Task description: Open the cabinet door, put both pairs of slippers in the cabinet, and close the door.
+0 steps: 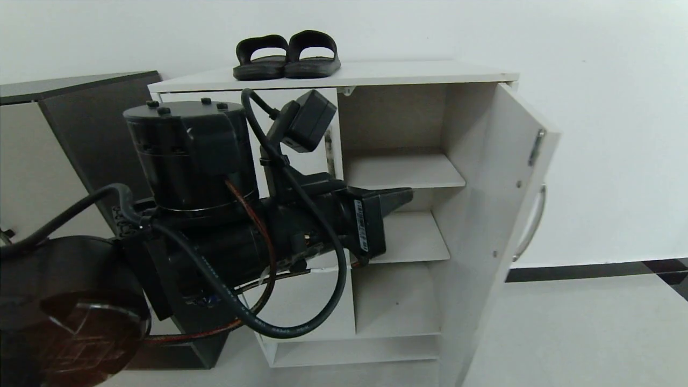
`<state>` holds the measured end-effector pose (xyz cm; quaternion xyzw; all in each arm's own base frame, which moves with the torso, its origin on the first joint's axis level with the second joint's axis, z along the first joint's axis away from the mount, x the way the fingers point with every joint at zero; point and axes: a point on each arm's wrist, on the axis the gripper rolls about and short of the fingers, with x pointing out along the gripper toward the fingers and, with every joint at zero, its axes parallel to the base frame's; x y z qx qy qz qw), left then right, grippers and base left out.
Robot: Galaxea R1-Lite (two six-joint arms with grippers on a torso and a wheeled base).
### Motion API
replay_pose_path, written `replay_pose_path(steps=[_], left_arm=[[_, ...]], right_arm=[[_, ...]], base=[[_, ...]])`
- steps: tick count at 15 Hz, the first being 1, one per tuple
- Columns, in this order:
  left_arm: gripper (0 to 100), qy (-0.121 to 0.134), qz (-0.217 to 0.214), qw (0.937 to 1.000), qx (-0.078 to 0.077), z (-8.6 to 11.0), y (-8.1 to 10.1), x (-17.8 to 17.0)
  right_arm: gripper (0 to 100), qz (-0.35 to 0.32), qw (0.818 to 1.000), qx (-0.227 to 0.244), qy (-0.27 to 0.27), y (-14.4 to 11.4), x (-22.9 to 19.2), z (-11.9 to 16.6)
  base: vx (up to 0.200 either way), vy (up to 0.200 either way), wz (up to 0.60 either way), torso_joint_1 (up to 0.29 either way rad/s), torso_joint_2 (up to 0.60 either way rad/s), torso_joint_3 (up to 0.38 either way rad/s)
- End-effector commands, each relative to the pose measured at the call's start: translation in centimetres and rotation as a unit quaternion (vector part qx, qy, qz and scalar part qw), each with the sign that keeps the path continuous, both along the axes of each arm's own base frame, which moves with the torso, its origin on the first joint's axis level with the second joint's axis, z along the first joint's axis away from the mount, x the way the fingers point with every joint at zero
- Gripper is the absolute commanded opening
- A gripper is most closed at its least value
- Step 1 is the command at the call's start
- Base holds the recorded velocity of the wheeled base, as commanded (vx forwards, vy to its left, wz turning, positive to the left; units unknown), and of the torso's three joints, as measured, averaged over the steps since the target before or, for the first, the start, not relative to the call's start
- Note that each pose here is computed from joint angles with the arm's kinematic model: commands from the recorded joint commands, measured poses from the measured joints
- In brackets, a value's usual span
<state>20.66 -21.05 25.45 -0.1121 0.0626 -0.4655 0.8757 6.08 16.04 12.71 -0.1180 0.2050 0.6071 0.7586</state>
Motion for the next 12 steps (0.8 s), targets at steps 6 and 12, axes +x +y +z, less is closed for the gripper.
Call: replay_pose_path(steps=[6, 12], left_arm=[[0, 0.004, 0.276, 0.9611, 0.016, 2.0, 11.1, -6.8], [0, 0.022, 0.605, 0.7854, 0.13, -11.7, 21.8, -18.8]], right_arm=[[0, -0.372, 0.927, 0.026, -0.028, 6.0, 8.4, 1.9], [0, -0.477, 0.877, 0.005, -0.058, 6.2, 12.5, 1.1]], base=[[0.0, 0.0, 0.0, 0.0, 0.0, 0.0], [0.0, 0.0, 0.0, 0.0, 0.0, 0.0]])
